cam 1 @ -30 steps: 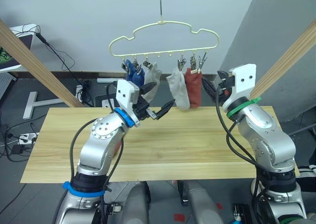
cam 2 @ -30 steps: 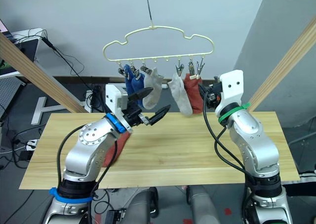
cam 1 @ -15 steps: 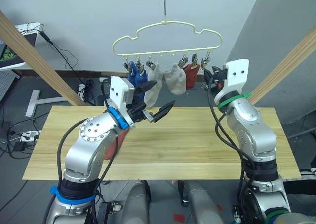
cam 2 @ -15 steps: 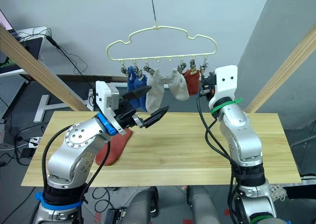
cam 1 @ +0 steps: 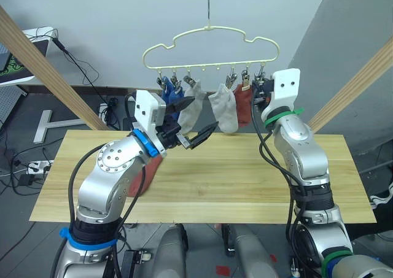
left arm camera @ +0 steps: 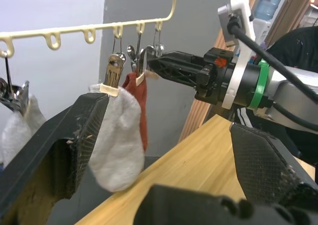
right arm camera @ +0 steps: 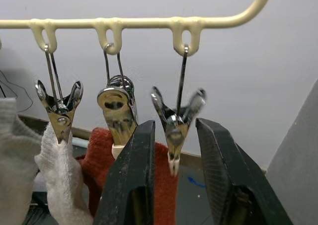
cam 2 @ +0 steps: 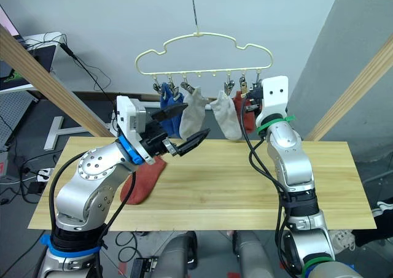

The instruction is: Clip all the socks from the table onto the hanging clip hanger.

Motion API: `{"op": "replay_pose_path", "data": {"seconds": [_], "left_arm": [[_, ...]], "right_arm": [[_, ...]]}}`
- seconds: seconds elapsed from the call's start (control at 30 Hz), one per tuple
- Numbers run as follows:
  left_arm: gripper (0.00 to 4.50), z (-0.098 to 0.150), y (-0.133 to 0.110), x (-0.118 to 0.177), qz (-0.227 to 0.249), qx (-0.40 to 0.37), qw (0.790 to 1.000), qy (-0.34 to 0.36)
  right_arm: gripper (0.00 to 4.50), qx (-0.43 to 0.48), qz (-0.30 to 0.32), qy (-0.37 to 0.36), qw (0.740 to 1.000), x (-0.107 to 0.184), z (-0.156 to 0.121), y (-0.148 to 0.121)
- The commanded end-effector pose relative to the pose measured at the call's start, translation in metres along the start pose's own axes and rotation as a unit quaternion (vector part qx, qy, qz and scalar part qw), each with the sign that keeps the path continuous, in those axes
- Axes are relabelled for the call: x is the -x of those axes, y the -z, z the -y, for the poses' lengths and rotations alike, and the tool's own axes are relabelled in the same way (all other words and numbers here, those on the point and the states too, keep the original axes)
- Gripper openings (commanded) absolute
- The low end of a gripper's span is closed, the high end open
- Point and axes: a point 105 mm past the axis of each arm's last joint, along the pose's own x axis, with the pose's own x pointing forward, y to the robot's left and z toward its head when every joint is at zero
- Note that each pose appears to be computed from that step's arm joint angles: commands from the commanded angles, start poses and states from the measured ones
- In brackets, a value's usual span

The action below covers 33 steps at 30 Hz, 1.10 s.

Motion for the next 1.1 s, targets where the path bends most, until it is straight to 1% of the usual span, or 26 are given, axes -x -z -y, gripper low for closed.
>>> {"op": "replay_pose_path", "data": {"seconds": [0.03, 0.2, 0.33, 0.83, 1.1], "left_arm": [[4.5, 0.002, -0.017, 0.001, 0.026, -0.018, 0.999, 0.006], [4.5, 0.003, -0.019, -0.001, 0.029, -0.018, 0.999, 0.007], [4.5, 0.004, -0.026, -0.003, 0.037, -0.02, 0.999, 0.012], [4.5, 0.005, -0.037, -0.008, 0.051, -0.02, 0.998, 0.015], [4.5, 0.005, -0.037, -0.009, 0.051, -0.02, 0.998, 0.014]], "right_arm": [[1.33, -0.002, 0.042, 0.005, 0.999, -0.003, 0.001, -0.021], [1.33, -0.003, 0.046, 0.008, 0.999, -0.006, 0.0, -0.023], [1.33, -0.017, 0.044, 0.009, 0.999, -0.009, 0.001, -0.023], [1.33, 0.008, 0.057, 0.016, 0.998, -0.015, 0.002, -0.029], [1.33, 0.011, 0.054, 0.013, 0.998, -0.014, 0.002, -0.025]]}}
